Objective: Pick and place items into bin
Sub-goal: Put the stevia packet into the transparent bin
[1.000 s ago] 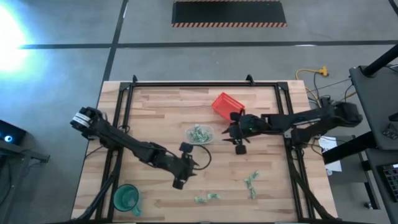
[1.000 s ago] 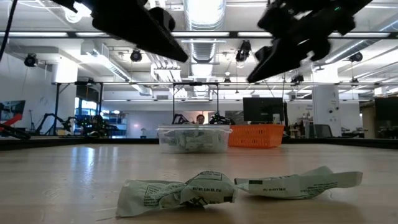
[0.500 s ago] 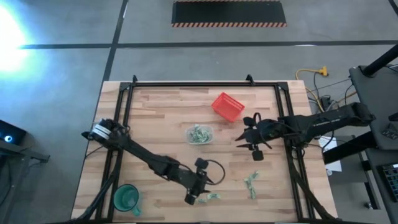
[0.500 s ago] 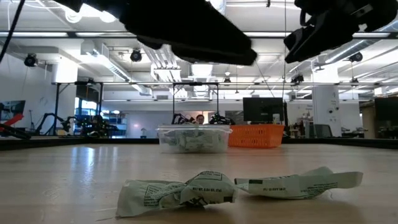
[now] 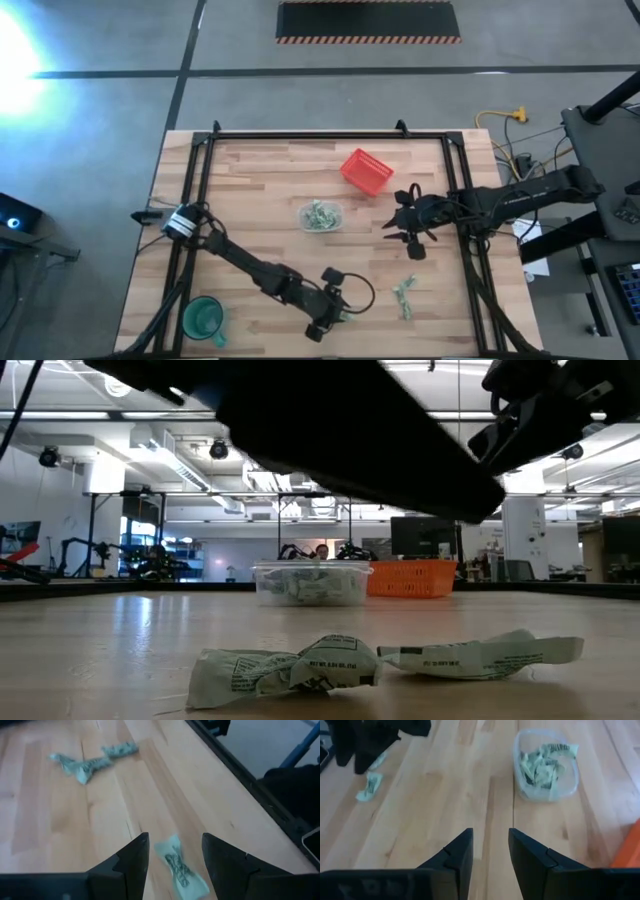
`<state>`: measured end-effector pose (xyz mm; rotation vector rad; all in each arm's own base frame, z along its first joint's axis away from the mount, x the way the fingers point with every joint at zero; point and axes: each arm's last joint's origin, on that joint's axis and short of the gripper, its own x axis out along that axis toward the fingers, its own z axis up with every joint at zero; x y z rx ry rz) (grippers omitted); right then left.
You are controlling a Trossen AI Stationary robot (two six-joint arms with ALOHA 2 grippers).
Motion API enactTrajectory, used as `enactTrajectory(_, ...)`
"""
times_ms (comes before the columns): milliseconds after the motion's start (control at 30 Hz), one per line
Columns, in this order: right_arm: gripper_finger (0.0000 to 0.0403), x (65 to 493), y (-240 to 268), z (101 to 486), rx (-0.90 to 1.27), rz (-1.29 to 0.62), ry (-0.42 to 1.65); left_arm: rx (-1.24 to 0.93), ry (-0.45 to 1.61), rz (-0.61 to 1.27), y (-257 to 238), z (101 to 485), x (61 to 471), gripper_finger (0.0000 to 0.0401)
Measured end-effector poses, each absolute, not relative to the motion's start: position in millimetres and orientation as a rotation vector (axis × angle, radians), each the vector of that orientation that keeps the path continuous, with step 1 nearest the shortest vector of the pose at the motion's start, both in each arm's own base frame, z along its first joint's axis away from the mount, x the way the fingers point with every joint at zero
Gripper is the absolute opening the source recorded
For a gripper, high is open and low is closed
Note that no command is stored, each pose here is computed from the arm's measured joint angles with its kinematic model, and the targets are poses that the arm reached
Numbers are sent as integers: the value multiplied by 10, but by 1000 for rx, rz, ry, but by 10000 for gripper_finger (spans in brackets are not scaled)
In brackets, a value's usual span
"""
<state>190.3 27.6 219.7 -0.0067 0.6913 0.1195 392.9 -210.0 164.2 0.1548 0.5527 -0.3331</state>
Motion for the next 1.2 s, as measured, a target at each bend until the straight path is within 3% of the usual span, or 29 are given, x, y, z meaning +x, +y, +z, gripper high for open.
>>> enactTrajectory(667,104,1926,284,2189,9,119,660,107,716,-374,-2065,1381,3886,167)
enactTrajectory(1200,99,1926,284,2189,9,120,661,122,707,-377,-2009,1379,3921,166)
